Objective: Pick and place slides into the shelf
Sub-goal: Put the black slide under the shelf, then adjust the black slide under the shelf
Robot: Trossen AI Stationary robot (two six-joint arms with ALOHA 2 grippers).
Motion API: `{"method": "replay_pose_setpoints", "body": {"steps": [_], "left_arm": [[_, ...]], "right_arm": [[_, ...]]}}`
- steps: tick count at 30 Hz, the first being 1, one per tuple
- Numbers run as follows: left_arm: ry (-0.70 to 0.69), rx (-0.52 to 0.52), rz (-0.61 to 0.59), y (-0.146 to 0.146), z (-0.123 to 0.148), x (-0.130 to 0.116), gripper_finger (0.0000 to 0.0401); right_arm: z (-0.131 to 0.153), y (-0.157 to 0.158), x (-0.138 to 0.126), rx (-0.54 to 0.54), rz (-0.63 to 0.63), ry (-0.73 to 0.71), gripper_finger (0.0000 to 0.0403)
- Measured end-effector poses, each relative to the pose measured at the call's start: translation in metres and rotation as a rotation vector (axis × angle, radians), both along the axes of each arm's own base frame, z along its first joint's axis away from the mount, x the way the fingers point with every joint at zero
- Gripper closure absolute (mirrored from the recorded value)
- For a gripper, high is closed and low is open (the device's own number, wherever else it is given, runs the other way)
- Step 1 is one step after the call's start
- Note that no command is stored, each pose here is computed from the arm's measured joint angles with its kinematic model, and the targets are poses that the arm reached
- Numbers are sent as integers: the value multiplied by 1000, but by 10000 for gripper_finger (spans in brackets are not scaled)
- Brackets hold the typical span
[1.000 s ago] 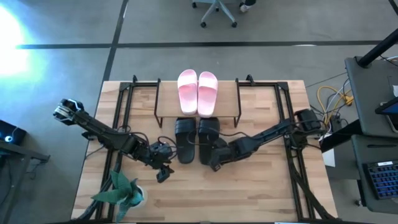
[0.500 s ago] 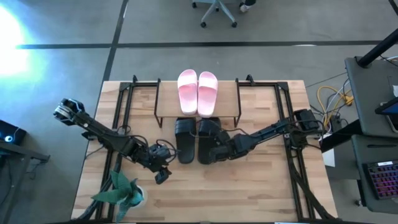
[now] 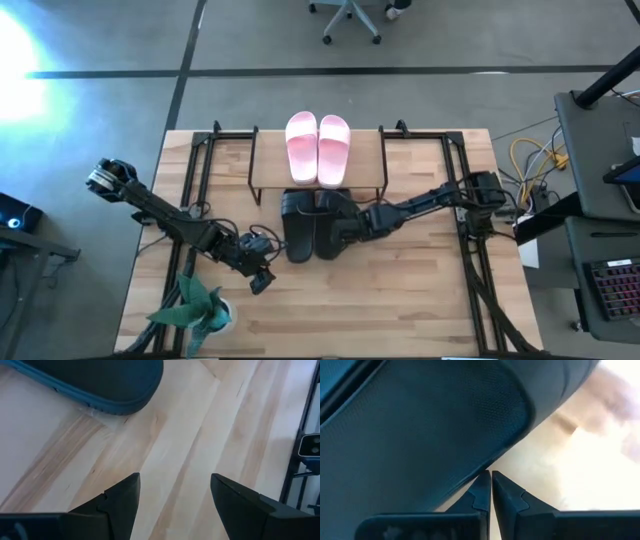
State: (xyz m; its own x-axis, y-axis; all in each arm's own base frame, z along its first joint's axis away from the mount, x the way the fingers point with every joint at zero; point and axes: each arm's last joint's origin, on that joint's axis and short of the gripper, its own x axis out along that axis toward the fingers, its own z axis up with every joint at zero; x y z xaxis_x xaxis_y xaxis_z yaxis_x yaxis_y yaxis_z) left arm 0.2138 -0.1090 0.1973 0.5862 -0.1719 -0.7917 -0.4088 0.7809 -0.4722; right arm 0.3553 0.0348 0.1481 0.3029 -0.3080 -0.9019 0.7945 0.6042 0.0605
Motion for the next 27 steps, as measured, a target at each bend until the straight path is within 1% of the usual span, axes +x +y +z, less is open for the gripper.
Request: {"method": "replay_pose_setpoints", "body": {"steps": [5,8,10,12,15,18,19,21,24,25,27], "left_arm": [[8,17,47,3,-6,-3,173],[19,18,102,5,-12,-5,173],[29,20,147,7,-17,-8,173],[27,24,199,9,-20,-9,173],[-6,49,286,12,-19,-10,173],[-43,67,403,17,-19,-8,183],[-51,68,445,20,-21,-8,189],[-42,83,491,27,-26,-9,204],[-6,114,505,36,-37,-13,231],[5,135,494,39,-40,-15,241],[17,196,428,42,-42,-16,261]], "right_arm": [[4,-8,5,-12,14,-17,394],[5,-7,2,-14,18,3,394],[5,0,-1,-12,14,21,394],[6,10,-7,-16,14,49,394],[9,32,-16,-58,24,62,394],[17,57,-23,-118,55,8,394],[20,64,-26,-129,62,-11,394],[24,79,-32,-136,71,-41,394],[29,96,-40,-134,66,-87,394],[30,100,-42,-135,63,-101,394],[30,107,-45,-135,57,-115,394]]}}
